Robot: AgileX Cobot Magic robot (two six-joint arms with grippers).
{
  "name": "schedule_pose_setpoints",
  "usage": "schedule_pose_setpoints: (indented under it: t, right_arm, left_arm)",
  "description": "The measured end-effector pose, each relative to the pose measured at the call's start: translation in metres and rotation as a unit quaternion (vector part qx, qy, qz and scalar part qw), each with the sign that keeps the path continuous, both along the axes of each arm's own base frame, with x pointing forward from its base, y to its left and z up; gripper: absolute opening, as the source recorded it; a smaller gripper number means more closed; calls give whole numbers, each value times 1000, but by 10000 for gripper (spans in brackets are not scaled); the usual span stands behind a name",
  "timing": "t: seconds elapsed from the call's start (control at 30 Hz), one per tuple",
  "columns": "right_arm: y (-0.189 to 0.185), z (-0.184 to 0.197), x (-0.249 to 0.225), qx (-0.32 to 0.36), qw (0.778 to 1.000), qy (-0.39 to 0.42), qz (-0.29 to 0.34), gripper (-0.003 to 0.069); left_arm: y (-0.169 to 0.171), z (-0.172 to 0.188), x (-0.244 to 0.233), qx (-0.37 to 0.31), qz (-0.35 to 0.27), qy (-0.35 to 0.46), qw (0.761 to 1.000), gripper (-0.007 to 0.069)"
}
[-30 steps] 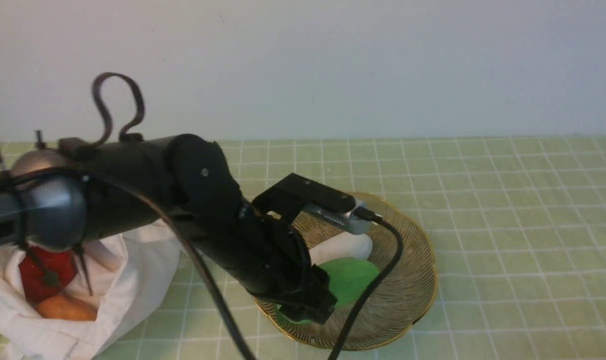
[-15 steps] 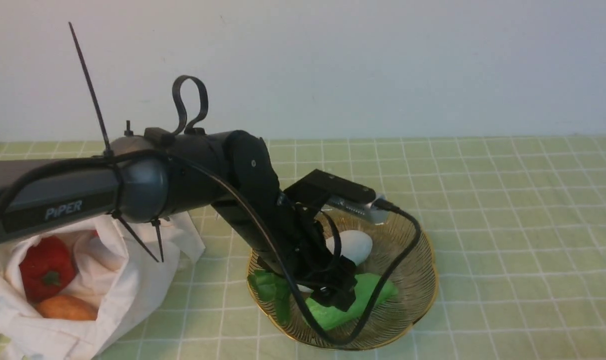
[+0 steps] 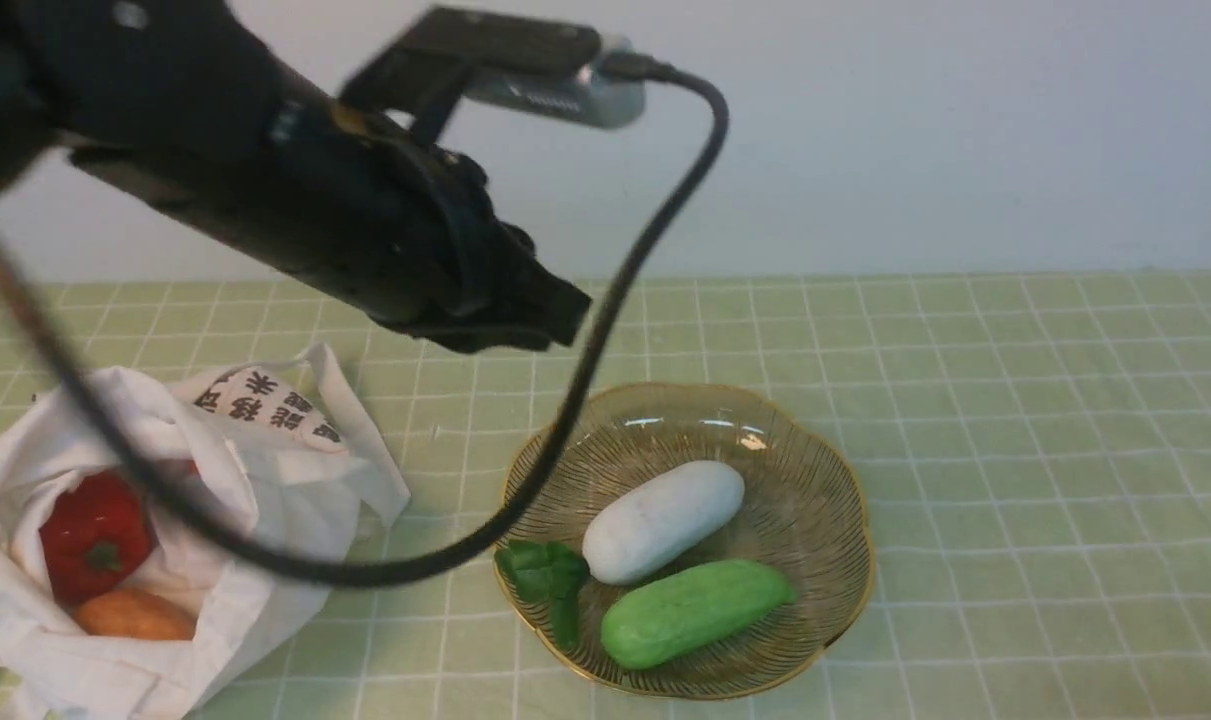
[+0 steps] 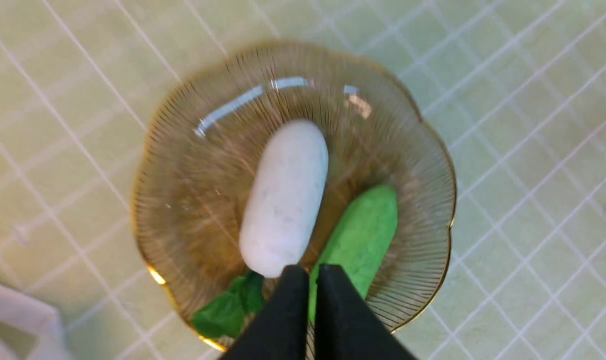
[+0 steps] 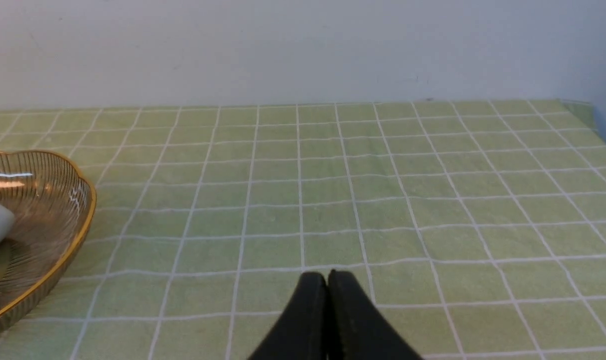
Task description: Take vegetables from bag on green coffee tablecloth place on plate.
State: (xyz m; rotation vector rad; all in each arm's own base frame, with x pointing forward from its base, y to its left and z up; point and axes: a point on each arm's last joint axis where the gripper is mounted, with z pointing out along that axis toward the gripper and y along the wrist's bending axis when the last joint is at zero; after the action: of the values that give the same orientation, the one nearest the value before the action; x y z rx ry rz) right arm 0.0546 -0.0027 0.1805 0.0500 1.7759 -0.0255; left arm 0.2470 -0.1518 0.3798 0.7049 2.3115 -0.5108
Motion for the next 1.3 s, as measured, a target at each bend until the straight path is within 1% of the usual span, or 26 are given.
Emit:
schedule_pose_setpoints:
  t: [0.07,0.13,0.17,0.2,0.23,0.27,0.33,0.4,0.43,0.47,0.6,0.87,1.1,1.23,1.3]
  right_arm:
    - [0,0,0,0,1000,0,0,-16]
    - [0,0,0,0,1000,0,0,-16]
    - [0,0,0,0,1000,0,0,-16]
    - [0,0,0,0,1000,0,0,-16]
    - [0,0,0,0,1000,0,0,-16]
    - [0,0,0,0,1000,0,0,-16]
    - [0,0,0,0,1000,0,0,-16]
    - [0,0,0,0,1000,0,0,-16]
    - [0,0,0,0,1000,0,0,-16]
    - [0,0,0,0,1000,0,0,-16]
    - [0,0,0,0,1000,0,0,-16]
    - [0,0,0,0,1000,0,0,-16]
    - [0,0,0,0,1000,0,0,-16]
    - [0,0,0,0,1000,0,0,-16]
    - [0,0,0,0,1000,0,0,-16]
  left_arm:
    - [8,8,-13,-9,7,-21,1000,-5]
    - [27,24,-44,-40,30,-76,996,-5]
    - [34,26,-55,-49,39,-96,993,-5]
    - [34,23,-55,-46,39,-92,994,-5]
    - [41,26,-65,-59,47,-114,991,-5]
    - [51,22,-82,-77,60,-144,985,-5]
    - [57,17,-91,-88,66,-162,981,-5]
    - [67,2,-107,-102,77,-185,974,-5]
    - [68,3,-108,-104,78,-189,973,-5]
    - [72,-6,-115,-107,80,-192,972,-5]
    - [78,-18,-129,-113,81,-190,972,-5]
    - [80,-26,-134,-100,74,-173,977,-5]
    - [81,-25,-133,-71,56,-204,975,-5]
    - [86,-24,-134,-45,57,-234,970,-5]
    - [93,-26,-140,-33,70,-257,963,-5]
